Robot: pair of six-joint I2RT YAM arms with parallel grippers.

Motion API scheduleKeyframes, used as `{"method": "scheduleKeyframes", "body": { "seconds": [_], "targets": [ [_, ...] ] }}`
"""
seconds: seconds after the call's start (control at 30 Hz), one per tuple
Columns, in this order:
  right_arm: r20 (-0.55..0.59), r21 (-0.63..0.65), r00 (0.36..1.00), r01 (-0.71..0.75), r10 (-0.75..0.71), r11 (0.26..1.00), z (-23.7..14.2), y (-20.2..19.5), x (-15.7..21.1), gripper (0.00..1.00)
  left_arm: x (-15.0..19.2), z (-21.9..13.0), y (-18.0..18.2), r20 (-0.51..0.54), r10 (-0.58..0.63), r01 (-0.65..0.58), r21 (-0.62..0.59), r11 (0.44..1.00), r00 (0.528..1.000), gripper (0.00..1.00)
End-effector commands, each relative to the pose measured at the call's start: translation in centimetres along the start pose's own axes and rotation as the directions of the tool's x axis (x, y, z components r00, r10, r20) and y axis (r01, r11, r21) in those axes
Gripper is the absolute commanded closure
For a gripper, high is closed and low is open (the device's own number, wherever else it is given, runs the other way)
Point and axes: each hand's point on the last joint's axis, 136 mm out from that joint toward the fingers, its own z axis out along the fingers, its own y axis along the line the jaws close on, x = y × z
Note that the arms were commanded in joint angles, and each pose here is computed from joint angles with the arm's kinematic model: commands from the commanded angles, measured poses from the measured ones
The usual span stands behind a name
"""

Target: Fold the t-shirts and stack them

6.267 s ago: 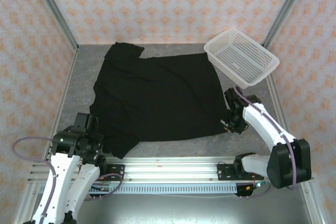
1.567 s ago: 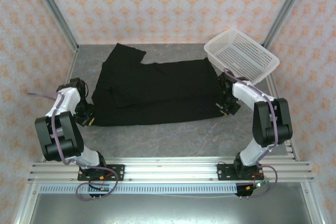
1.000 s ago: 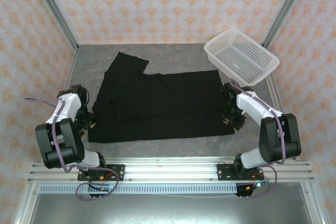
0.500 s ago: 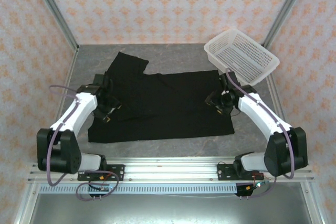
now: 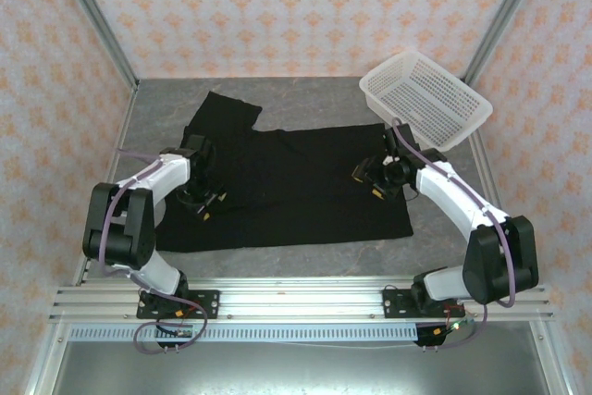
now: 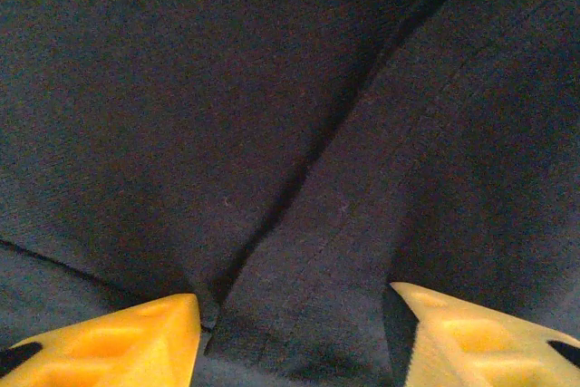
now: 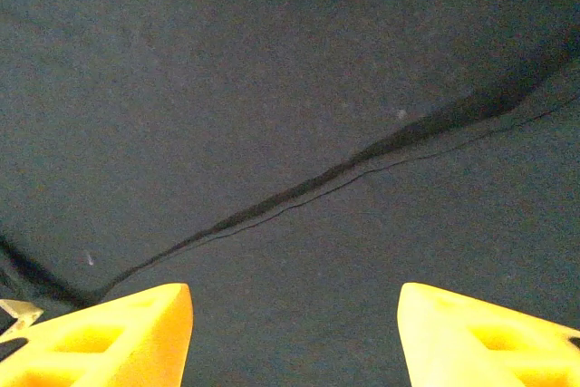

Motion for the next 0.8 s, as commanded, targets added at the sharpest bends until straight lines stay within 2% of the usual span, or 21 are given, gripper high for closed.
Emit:
{"method": "scheduleKeyframes", "body": {
  "seconds": [0.0, 0.13, 0.23, 0.33, 0.5, 0.77],
  "targets": [
    [0.002, -0.009, 1.0, -0.007, 0.007, 1.0, 0.2, 0.2, 0.0, 0.4, -1.1, -0.5, -0.6, 0.053, -0.012, 0.013, -0.007, 1.0, 0.999, 0.6],
    [0.01, -0.051, 1.0, -0.002, 0.002, 0.999, -0.1, 1.3, -0.3, 0.41, -2.0, -1.6, -1.9, 0.096, 0.017, -0.018, 0.008, 1.0, 0.995, 0.86],
    [0.031, -0.149, 0.999, 0.02, -0.016, 0.989, -0.9, 3.5, -0.8, 0.41, -2.3, -2.6, -3.2, 0.122, 0.063, -0.065, 0.013, 0.998, 0.991, 1.0],
    [0.057, -0.199, 0.998, 0.028, -0.017, 0.98, -1.7, 4.8, -1.4, 0.41, -2.1, -3.3, -4.6, 0.142, 0.117, -0.12, 0.012, 0.993, 0.983, 1.0],
    [0.062, -0.207, 0.998, 0.019, -0.006, 0.978, -1.8, 5.3, -1.9, 0.41, -1.5, -3.8, -7.1, 0.164, 0.209, -0.21, -0.008, 0.978, 0.964, 1.0],
    [0.047, -0.198, 0.999, 0.005, 0.005, 0.98, -1.3, 5.0, -1.7, 0.42, -1.5, -4.6, -11.2, 0.201, 0.407, -0.389, -0.122, 0.913, 0.891, 1.0]
  ]
}}
